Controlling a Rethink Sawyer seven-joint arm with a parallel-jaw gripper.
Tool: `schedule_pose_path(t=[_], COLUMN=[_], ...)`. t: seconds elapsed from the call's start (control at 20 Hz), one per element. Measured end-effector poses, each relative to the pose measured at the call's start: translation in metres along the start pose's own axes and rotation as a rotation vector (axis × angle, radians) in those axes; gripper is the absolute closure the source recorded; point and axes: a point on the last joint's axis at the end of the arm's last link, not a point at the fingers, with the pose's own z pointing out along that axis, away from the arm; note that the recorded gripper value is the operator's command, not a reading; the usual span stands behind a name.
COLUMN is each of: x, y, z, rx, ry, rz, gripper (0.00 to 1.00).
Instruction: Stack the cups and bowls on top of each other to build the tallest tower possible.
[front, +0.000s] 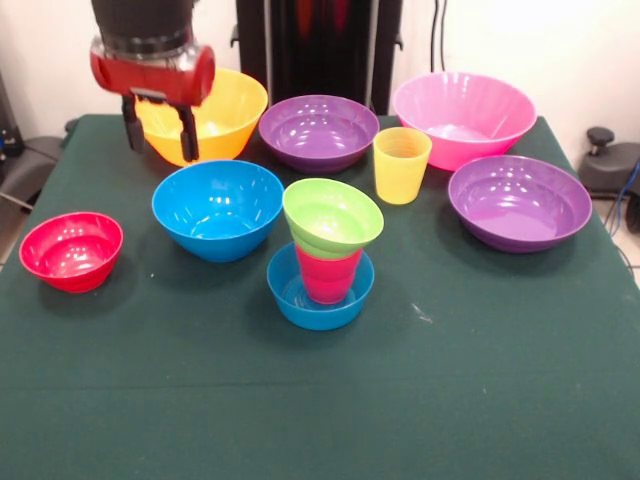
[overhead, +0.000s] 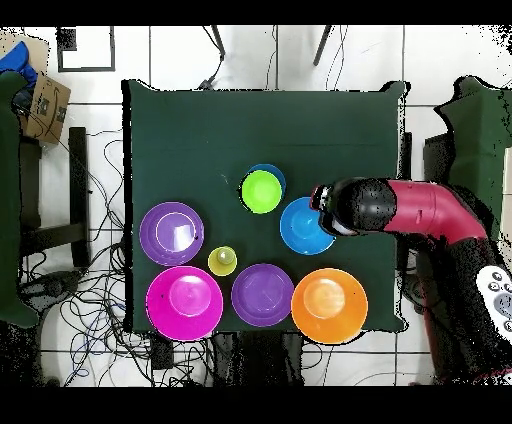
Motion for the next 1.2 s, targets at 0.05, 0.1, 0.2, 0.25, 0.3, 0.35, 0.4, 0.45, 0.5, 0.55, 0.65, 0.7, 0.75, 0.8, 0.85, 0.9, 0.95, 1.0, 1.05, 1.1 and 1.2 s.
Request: schedule_pose_path(t=[0.05,0.1,0.2,0.25,0.3,0.35,0.4,0.45,0.5,0.55,0.65,0.7,0.75,0.8,0.85,0.9,0.95,1.0,1.05,1.1,1.2], x=[0.004,0.008,0.013,0.016,0.021,0.026,0.030,0.032,0.034,0.039,0.043,0.046,0.047,0.049,0.050,0.051,0.051,0.052,0.052,0.053,0.054], y=[0.000,0.001,0.002,0.002,0.003,0.004,0.004,0.005,0.005,0.007,0.007,0.007,0.006,0.005,0.004,0.003,0.001,0.000,-0.001,-0.002,-0.004], z=[0.009,0.018,0.029,0.036,0.047,0.058,0.065,0.069,0.074,0.083,0.090,0.097,0.099,0.103,0.105,0.107,0.108,0.108,0.109,0.110,0.111], rx=[0.001,0.003,0.003,0.003,0.004,0.004,0.005,0.004,0.004,0.004,0.006,0.012,0.015,0.024,0.030,0.037,0.045,0.049,0.053,0.057,0.064], ry=[0.012,0.024,0.039,0.048,0.059,0.069,0.072,0.073,0.074,0.074,0.068,0.057,0.053,0.043,0.037,0.032,0.027,0.025,0.024,0.024,0.023], rz=[-0.010,-0.020,-0.032,-0.040,-0.053,-0.067,-0.077,-0.083,-0.091,-0.106,-0.122,-0.141,-0.149,-0.166,-0.175,-0.185,-0.195,-0.199,-0.203,-0.208,-0.217], gripper=[0.00,0.00,0.00,0.00,0.00,0.00,0.00,0.00,0.00,0.00,0.00,0.00,0.00,0.00,0.00,0.00,0.00,0.00,0.00,0.00,0.00])
